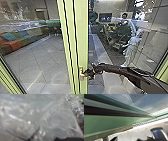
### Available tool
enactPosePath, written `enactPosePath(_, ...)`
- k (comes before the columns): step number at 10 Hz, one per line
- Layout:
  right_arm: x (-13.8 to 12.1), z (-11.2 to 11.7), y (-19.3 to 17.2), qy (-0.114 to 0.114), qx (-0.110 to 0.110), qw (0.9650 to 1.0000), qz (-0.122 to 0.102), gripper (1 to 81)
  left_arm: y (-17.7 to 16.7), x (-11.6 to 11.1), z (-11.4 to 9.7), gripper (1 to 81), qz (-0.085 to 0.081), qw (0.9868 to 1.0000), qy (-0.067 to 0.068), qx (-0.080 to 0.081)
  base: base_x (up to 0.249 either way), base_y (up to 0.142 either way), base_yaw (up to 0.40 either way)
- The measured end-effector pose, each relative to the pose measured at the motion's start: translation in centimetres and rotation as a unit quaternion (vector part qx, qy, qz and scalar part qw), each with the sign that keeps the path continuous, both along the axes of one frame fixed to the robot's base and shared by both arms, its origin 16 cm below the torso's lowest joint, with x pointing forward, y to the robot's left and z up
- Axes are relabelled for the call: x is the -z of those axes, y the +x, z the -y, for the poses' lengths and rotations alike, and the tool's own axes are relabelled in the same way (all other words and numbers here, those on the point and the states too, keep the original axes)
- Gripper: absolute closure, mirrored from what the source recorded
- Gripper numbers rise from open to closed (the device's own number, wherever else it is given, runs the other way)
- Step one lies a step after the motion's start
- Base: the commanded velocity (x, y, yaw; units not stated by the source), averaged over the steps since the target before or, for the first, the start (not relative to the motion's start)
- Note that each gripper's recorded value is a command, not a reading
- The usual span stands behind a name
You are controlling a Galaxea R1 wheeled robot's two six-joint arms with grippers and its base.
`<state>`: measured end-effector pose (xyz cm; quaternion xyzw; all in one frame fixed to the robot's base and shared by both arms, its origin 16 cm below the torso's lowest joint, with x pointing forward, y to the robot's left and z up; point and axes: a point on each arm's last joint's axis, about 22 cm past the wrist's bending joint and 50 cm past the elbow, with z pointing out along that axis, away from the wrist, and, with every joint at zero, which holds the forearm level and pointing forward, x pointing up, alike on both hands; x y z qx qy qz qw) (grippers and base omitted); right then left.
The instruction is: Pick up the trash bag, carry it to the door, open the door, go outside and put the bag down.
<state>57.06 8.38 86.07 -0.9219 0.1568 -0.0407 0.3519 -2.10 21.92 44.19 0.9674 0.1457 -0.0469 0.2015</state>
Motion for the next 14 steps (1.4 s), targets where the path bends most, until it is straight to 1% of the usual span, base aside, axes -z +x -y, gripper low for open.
enactPosePath(1, -0.1, 0.0, -0.2, 0.007, -0.002, 1.0000, 0.001, 1.0, 0.0, 0.0, -0.1, 81.1, 0.000, 1.0000, 0.001, 0.000, 0.000, 0.000, 0.000)
enactPosePath(2, 0.1, 0.1, -0.2, 0.016, 0.004, 0.9999, 0.000, 1.0, 0.0, 0.0, -0.1, 81.1, 0.000, 1.0000, 0.001, 0.000, 0.000, 0.000, 0.000)
enactPosePath(3, 0.5, 0.4, -0.1, 0.022, 0.011, 0.9997, -0.001, 1.0, 0.0, 0.0, -0.1, 81.1, 0.000, 1.0000, 0.001, 0.000, 0.000, 0.000, 0.000)
enactPosePath(5, 1.7, 1.0, 0.3, 0.038, 0.036, 0.9986, 0.001, 1.0, 0.0, 0.0, -0.1, 81.1, 0.000, 1.0000, 0.001, 0.000, 0.000, 0.000, 0.000)
enactPosePath(6, 1.9, 1.0, 0.3, 0.040, 0.037, 0.9985, 0.000, 1.0, 0.0, 0.0, -0.1, 81.1, 0.000, 1.0000, 0.001, 0.000, 0.000, 0.000, 0.000)
enactPosePath(7, 2.2, 1.0, 0.4, 0.040, 0.037, 0.9985, -0.002, 1.0, -0.4, 0.1, -0.1, 81.1, -0.004, 1.0000, 0.001, 0.000, 0.000, 0.000, 0.000)
enactPosePath(8, 3.0, 0.8, 0.4, 0.041, 0.037, 0.9985, -0.008, 1.0, -1.0, 0.1, -0.1, 81.1, -0.012, 0.9999, 0.001, 0.000, 0.000, 0.000, 0.000)
enactPosePath(10, 6.3, -0.2, 0.2, 0.045, 0.032, 0.9978, -0.035, 1.0, -3.1, 0.2, -0.2, 81.1, -0.040, 0.9992, 0.003, -0.001, 0.000, 0.000, 0.000)
enactPosePath(11, 7.4, -0.2, 0.2, 0.047, 0.034, 0.9972, -0.048, 1.0, -3.9, 0.2, -0.2, 81.1, -0.051, 0.9987, 0.004, 0.000, 0.000, 0.000, 0.000)
enactPosePath(12, 7.9, 0.0, 0.3, 0.046, 0.035, 0.9970, -0.052, 1.0, -4.0, 0.2, -0.2, 81.1, -0.053, 0.9986, 0.004, -0.001, 0.000, 0.000, 0.000)
enactPosePath(14, 7.9, 0.2, 0.7, 0.044, 0.037, 0.9970, -0.052, 1.0, -3.8, 0.3, 0.0, 81.1, -0.053, 0.9986, 0.003, -0.001, 0.000, 0.000, 0.000)
